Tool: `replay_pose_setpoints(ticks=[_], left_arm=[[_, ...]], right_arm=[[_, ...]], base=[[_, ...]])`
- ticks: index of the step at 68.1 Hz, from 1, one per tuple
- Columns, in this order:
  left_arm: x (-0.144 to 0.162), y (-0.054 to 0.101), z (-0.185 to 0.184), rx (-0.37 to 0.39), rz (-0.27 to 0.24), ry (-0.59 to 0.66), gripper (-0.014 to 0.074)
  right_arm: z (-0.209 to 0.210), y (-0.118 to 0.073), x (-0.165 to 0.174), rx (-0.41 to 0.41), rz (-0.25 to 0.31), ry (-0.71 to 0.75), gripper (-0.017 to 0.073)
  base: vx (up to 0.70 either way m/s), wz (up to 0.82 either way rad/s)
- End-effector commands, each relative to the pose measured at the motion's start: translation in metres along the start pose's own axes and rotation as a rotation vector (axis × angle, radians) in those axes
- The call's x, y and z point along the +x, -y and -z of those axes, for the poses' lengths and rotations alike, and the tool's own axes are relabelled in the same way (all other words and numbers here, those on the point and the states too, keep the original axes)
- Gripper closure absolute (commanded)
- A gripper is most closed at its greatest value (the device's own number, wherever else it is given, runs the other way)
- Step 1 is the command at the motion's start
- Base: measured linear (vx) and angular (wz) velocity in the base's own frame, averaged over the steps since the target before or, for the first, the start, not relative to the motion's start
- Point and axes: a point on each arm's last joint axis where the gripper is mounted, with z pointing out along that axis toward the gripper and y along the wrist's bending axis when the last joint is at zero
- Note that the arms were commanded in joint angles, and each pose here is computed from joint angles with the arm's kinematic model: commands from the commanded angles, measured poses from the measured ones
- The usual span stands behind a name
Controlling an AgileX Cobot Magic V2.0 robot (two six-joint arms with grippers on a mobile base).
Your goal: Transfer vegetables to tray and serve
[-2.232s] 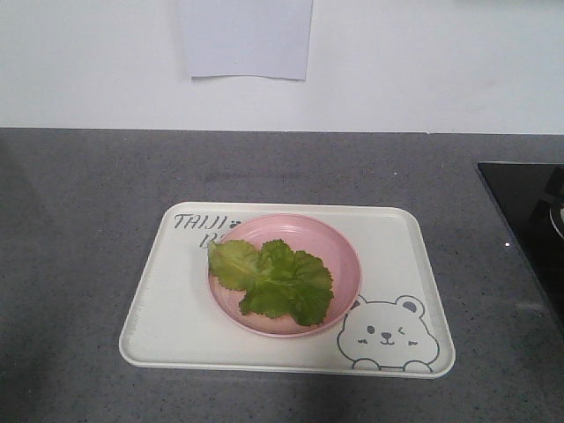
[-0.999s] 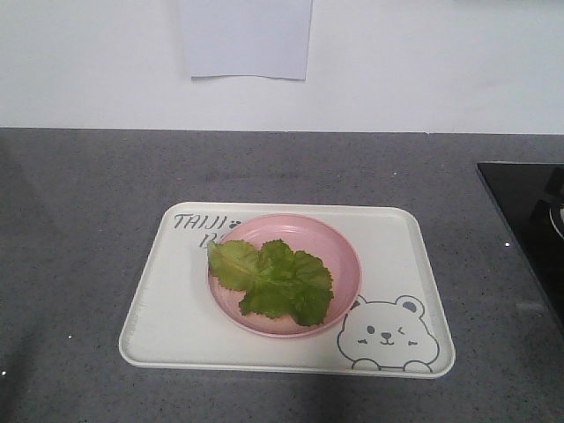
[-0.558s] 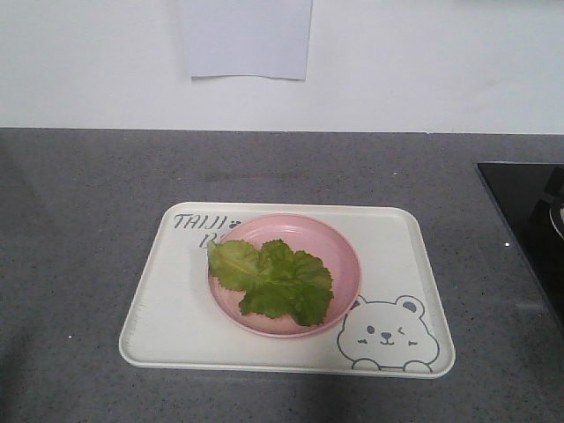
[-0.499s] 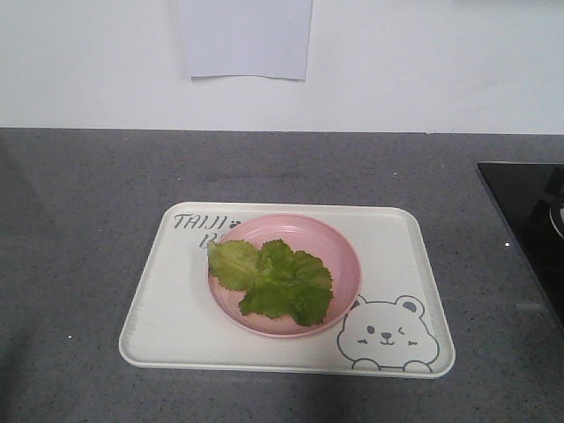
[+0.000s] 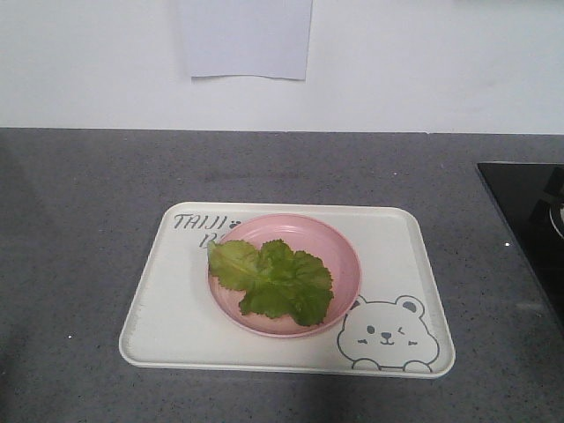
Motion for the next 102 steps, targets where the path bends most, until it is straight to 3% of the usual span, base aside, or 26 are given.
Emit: replay_pose_setpoints(ticks=[1, 46, 66, 82, 102], left_arm=[[0.002, 0.0, 0.0, 0.0, 0.012, 0.063, 0.0599], [0.002, 0.0, 0.0, 0.0, 0.012, 0.063, 0.0599], [0.002, 0.0, 0.0, 0.0, 0.012, 0.063, 0.0599], [0.002, 0.0, 0.0, 0.0, 0.012, 0.063, 0.0599], [0.002, 0.0, 0.0, 0.0, 0.012, 0.063, 0.0599]], right_arm=[[0.005, 0.001, -0.009, 0.009, 0.009, 0.069, 0.0569], [0.009, 0.001, -0.008, 0.015, 0.013, 0.089, 0.0568], [0.016, 0.004, -0.006, 0.089, -0.008, 0.459, 0.0568], [-0.018, 0.011, 0.043, 0.239, -0.138, 0.706, 0.0568], [-0.063, 0.011, 0.097, 0.318, -0.148, 0.886, 0.0568]], base=[[0.0, 0.0], [0.0, 0.0], [0.0, 0.0], [0.0, 0.0], [0.0, 0.0]])
